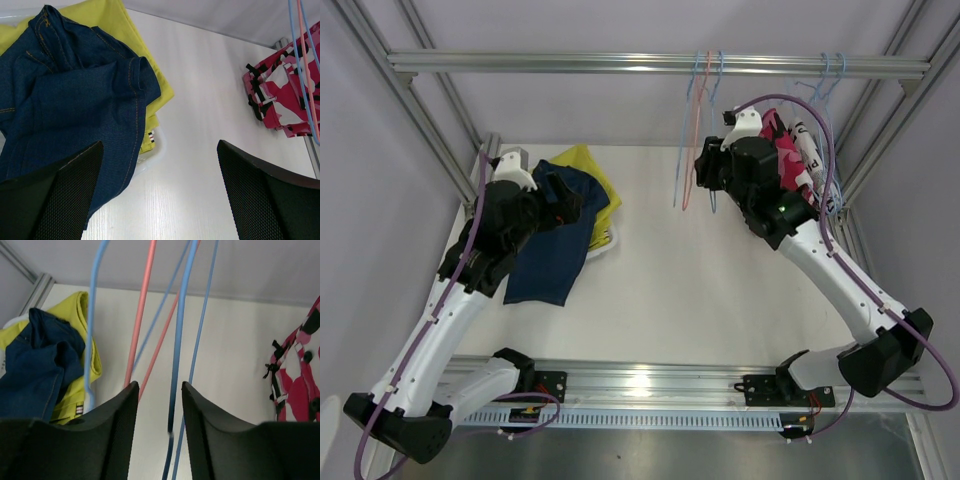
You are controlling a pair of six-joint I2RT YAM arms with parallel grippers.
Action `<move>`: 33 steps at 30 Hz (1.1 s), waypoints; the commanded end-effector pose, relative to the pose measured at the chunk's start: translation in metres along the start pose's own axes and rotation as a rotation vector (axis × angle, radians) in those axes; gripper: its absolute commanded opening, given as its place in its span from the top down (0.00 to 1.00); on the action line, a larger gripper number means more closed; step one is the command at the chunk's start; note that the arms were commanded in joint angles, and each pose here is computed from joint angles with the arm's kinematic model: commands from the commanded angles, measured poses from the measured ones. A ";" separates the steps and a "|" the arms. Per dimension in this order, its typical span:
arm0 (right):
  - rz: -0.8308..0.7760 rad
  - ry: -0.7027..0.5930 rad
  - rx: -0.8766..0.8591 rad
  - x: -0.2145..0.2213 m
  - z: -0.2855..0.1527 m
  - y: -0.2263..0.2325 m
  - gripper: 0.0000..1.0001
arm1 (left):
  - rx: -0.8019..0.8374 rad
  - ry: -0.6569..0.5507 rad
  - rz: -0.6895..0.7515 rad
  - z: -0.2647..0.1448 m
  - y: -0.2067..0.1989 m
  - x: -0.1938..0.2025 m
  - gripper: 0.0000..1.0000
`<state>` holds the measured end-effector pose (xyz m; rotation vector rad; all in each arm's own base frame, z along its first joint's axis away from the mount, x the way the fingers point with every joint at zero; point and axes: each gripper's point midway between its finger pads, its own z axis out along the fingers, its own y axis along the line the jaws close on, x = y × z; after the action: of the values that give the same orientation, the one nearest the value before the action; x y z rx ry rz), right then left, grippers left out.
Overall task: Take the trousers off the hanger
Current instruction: Place the hanger at the clothesline, then pick up the hanger from the clothesline.
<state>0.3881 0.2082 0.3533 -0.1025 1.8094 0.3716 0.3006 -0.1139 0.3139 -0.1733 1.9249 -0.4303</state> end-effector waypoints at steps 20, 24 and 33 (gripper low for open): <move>0.008 -0.258 0.366 -0.111 -0.150 -0.097 0.41 | 0.044 0.001 -0.007 0.006 -0.006 -0.004 0.01; -0.007 -0.253 0.442 -0.124 -0.152 -0.121 0.41 | 0.049 0.022 -0.009 0.009 -0.007 0.002 0.00; -0.018 -0.163 0.491 -0.125 -0.123 -0.168 0.42 | 0.051 0.037 -0.011 0.013 -0.007 0.007 0.01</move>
<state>0.3493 -0.0015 0.4652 0.2963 1.6641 -0.0999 0.3065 -0.1210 0.3017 -0.1531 1.9715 -0.4579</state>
